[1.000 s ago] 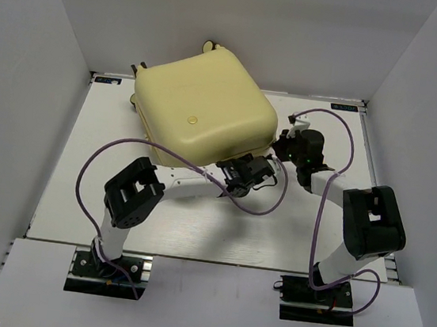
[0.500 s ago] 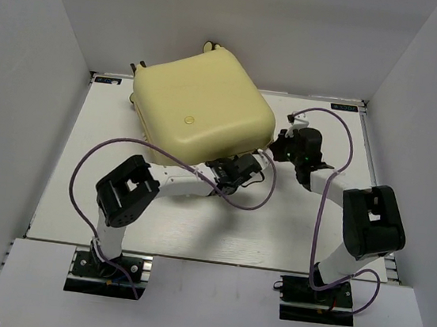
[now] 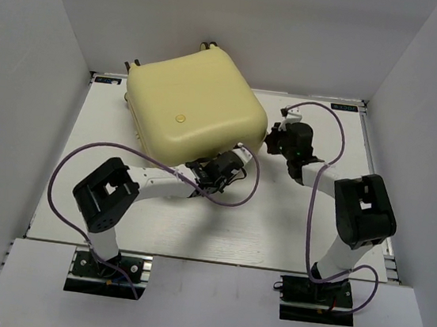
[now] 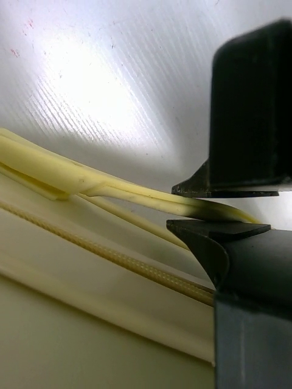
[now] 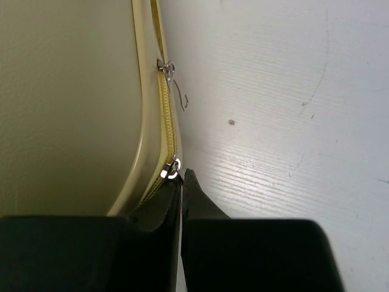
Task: Pack the luggage
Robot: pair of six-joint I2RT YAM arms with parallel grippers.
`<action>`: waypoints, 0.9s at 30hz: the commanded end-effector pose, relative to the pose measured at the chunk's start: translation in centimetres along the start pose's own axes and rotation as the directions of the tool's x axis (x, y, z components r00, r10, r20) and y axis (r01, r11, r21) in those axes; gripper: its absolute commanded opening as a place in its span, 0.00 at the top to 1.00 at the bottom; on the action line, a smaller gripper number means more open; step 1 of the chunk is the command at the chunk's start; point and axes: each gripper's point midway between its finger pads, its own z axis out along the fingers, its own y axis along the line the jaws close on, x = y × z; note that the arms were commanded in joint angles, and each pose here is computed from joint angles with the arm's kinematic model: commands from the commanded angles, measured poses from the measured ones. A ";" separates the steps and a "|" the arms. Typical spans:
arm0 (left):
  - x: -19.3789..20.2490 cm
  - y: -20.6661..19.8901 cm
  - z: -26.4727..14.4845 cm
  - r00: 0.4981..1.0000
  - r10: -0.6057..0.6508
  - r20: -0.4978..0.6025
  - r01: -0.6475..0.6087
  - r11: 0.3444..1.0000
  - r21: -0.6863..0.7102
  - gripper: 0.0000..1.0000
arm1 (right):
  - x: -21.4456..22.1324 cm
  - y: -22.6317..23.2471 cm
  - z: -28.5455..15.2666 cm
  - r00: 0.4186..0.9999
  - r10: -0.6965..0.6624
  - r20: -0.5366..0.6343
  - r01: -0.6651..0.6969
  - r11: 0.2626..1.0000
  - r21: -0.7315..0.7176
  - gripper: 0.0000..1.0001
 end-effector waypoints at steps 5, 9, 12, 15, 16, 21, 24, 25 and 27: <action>10.8 4.8 -5.3 0.939 -0.005 -0.344 -0.045 0.990 -0.136 1.00 | -5.2 -9.1 1.0 0.964 -0.134 0.231 0.065 0.956 0.285 1.00; 11.1 4.8 -5.5 0.938 0.003 -0.347 -0.048 0.991 -0.123 1.00 | -8.5 -5.8 3.0 0.892 -0.166 0.421 0.133 0.985 0.105 1.00; 10.9 5.1 -5.8 0.934 0.011 -0.357 -0.059 0.990 -0.124 1.00 | -9.1 -4.6 3.3 0.884 -0.113 0.454 0.116 0.993 0.021 1.00; 9.8 5.6 -6.7 0.945 0.004 -0.326 -0.048 0.991 -0.126 1.00 | -9.9 -4.0 1.9 0.863 -0.144 0.484 0.153 0.988 0.021 1.00; 9.9 5.7 -6.8 0.946 0.006 -0.324 -0.049 0.991 -0.124 1.00 | -10.2 -3.8 1.5 0.862 -0.136 0.489 0.148 0.989 0.014 1.00; 9.5 5.6 -8.3 0.964 0.002 -0.267 -0.023 0.997 -0.076 1.00 | -11.0 -1.2 1.2 0.840 -0.114 0.531 0.210 0.970 -0.124 1.00; 10.2 5.6 -8.8 0.964 -0.003 -0.267 -0.013 0.998 -0.060 1.00 | -11.7 -0.2 1.2 0.777 -0.059 0.627 0.211 0.962 -0.171 1.00; 11.3 5.6 -9.0 0.959 0.002 -0.285 -0.018 0.998 -0.053 1.00 | -12.2 0.0 1.2 0.760 -0.042 0.648 0.204 0.963 -0.177 1.00; 11.8 5.6 -9.1 0.955 0.000 -0.296 -0.014 0.999 -0.046 1.00 | -12.9 0.1 1.3 0.733 0.006 0.681 0.180 0.963 -0.202 1.00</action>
